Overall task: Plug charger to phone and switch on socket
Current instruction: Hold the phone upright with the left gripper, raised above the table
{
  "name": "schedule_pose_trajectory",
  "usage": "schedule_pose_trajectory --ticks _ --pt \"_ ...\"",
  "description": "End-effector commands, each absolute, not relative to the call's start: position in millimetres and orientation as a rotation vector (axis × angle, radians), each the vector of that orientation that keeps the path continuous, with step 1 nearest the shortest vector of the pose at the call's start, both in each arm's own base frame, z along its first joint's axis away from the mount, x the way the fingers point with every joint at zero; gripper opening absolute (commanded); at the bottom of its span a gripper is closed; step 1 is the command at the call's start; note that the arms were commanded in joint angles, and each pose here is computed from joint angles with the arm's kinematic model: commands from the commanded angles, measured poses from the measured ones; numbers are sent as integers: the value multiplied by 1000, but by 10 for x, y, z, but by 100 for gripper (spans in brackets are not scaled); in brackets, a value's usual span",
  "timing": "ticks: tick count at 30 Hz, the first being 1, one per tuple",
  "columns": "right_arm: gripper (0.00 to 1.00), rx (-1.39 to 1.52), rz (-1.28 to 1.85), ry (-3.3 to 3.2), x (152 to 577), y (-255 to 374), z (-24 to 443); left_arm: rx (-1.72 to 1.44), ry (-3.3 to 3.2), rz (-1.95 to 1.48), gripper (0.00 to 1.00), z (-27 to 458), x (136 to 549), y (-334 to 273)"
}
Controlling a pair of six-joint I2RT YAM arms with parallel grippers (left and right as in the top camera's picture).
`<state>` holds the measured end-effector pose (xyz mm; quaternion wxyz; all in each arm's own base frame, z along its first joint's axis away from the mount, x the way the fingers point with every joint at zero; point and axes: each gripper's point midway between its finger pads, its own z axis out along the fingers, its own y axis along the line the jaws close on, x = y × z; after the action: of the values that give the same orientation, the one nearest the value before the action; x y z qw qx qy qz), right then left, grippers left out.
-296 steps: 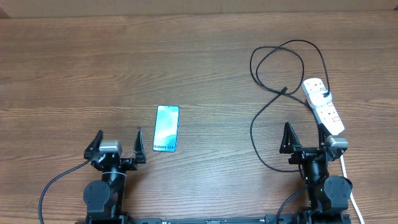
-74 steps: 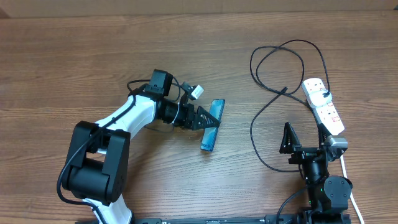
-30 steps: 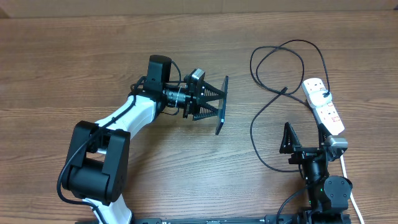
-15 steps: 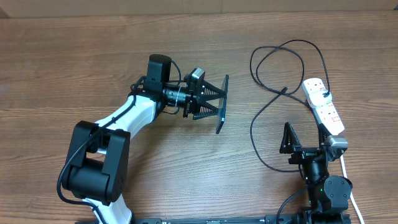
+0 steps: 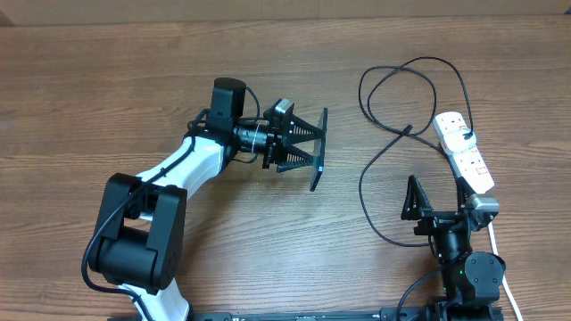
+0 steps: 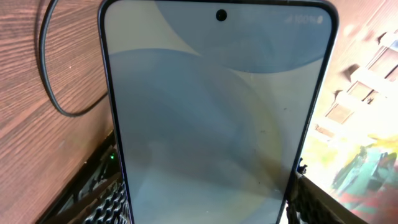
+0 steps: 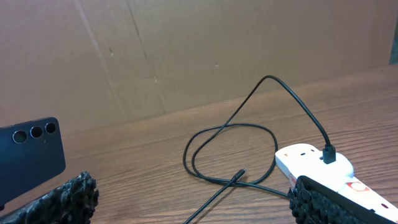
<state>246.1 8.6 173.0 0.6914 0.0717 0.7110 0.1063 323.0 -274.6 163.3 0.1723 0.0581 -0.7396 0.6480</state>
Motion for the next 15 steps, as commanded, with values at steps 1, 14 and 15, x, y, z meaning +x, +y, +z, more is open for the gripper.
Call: schedule_pose_trajectory --ticks 1,14,15 --pt "100 156 229 1589 2463 83 1702 175 -2068 1838 44 1648 3237 -2710" --pt "100 156 229 1589 2463 83 1702 152 -2108 1867 43 1653 3295 -2725" --pt "100 156 229 1589 2463 83 1702 152 -2109 1868 43 1653 3295 -2725"
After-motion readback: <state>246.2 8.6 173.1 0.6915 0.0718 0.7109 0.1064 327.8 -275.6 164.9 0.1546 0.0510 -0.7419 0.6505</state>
